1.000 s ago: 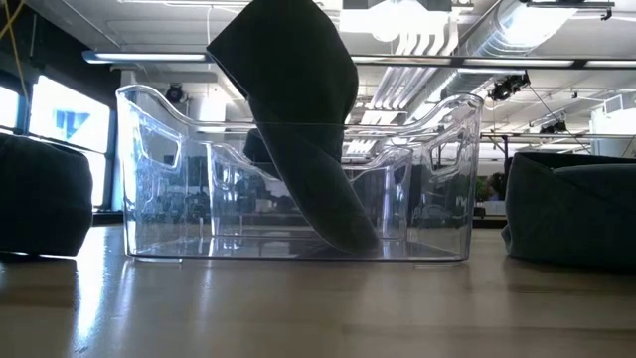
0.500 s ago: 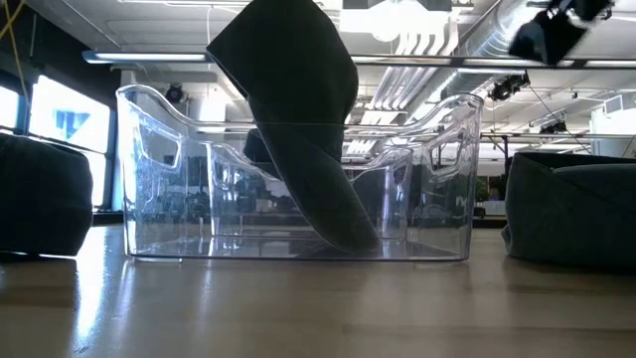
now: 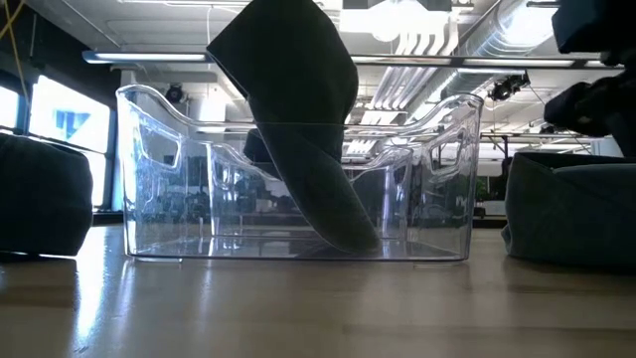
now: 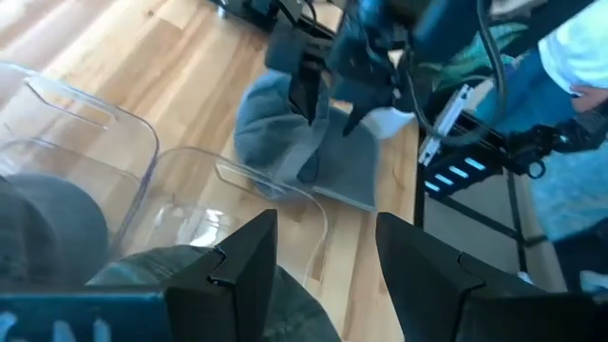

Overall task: Pick & Place hat
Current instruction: Put the gray cap into the top transparent bin

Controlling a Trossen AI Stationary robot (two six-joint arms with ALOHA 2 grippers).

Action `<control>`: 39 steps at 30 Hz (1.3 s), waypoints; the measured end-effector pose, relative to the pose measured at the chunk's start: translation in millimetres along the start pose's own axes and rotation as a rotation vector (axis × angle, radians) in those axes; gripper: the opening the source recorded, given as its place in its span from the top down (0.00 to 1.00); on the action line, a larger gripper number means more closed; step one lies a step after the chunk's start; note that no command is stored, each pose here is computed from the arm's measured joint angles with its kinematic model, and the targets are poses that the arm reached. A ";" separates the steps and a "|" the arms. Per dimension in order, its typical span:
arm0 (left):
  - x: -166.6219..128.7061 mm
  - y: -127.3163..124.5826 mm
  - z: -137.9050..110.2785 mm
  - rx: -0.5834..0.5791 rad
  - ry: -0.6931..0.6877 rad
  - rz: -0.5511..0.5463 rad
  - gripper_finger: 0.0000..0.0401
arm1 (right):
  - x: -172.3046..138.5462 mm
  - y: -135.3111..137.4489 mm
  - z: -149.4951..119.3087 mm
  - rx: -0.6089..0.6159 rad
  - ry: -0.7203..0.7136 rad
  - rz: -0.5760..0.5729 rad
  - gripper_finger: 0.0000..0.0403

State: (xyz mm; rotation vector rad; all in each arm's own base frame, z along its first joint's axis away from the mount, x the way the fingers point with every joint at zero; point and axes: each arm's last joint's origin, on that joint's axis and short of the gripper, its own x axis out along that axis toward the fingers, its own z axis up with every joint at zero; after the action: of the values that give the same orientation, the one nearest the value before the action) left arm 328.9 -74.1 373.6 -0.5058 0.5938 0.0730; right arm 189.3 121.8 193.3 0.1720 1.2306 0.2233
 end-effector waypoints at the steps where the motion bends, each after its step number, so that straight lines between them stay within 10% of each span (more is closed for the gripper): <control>1: 0.0 0.0 0.5 -0.001 -0.011 0.007 0.57 | 3.9 2.2 -0.6 -0.027 0.003 -0.020 0.47; 9: -0.2 -0.5 6.2 -0.013 -0.094 0.036 0.57 | 30.1 -0.7 -4.9 -0.125 0.028 -0.283 0.59; 17: -0.5 -2.8 10.0 -0.025 -0.138 0.019 0.57 | -2.4 -2.0 3.6 -0.100 0.109 -0.406 0.97; 25: -1.1 -4.2 13.8 -0.037 -0.191 0.023 0.57 | -61.7 -8.5 32.7 -0.101 0.077 0.011 0.96; 30: -1.1 -4.2 14.1 -0.038 -0.199 0.029 0.57 | -75.7 -33.8 34.7 0.065 0.031 -0.371 0.95; 39: -1.2 -3.3 14.7 -0.041 -0.220 0.058 0.57 | -70.8 -70.8 36.1 0.171 0.100 -0.290 0.98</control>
State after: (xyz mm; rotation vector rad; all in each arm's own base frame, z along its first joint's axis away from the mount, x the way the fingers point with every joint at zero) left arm 336.2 -69.9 386.2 -0.5123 0.3926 0.1940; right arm 206.5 34.6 251.9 0.1286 1.3576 -0.1271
